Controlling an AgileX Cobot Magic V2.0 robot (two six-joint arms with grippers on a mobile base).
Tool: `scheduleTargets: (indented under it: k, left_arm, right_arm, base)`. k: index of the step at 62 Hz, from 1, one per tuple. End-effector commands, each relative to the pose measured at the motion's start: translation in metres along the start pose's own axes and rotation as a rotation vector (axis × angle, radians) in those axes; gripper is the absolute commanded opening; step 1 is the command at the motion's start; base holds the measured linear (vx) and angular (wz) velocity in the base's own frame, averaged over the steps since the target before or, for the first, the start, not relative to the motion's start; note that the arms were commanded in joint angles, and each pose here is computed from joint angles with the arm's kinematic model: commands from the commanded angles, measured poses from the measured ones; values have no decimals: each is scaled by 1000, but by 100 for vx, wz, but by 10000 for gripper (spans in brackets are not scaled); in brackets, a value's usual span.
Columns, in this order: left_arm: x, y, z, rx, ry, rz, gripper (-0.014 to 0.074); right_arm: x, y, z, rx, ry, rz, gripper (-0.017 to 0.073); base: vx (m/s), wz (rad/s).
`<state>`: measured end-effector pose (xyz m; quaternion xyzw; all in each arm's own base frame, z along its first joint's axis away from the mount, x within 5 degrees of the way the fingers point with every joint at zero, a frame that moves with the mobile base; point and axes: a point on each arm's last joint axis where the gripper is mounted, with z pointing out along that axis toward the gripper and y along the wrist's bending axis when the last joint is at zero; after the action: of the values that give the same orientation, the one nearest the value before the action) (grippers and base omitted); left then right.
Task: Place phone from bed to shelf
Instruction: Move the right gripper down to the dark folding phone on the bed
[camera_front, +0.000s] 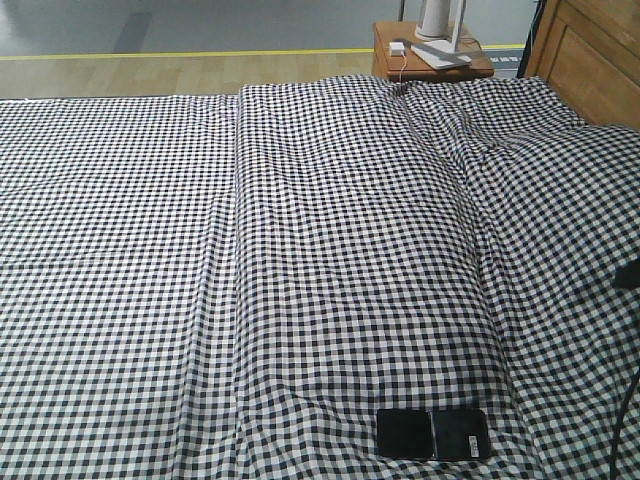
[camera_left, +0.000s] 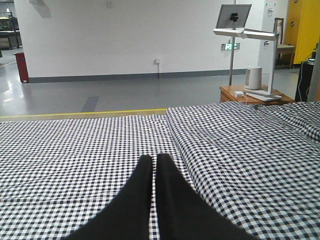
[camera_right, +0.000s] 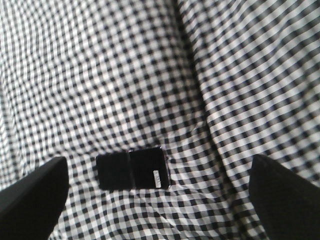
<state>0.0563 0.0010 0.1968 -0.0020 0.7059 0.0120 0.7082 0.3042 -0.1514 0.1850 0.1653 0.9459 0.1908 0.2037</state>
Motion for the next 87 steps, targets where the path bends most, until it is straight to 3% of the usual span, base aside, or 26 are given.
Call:
scheduleTargets:
  k: [1,18,24,38,70,87]
  left_arm:
    - [-15,0,-2,-2,-101,-19,1]
    - [-15,0,-2,-2,-101,-19,1]
    - [-15,0,-2,-2,-101,-19,1]
    - [-15,0,-2,-2,-101,-19,1]
    - [-15,0,-2,-2,-101,-19,1]
    - [-15,0,-2,-2,-101,-19,1]
  right_arm:
    - [-7,-2,8,-73,-17,-21,676]
    - [14,-25,82,-313,132,-4,664]
    - [26,-32,103,-390,190,-45,660]
    - [52,-46,146,-488,258,-20,650]
    - [74,-41,214,-635,354,-26,631]
    - [72,-41,236,-641,374,-50,620]
  base:
    - [0,0]
    - [0,0]
    - [0,0]
    - [0,0]
    - [0,0]
    - [0,0]
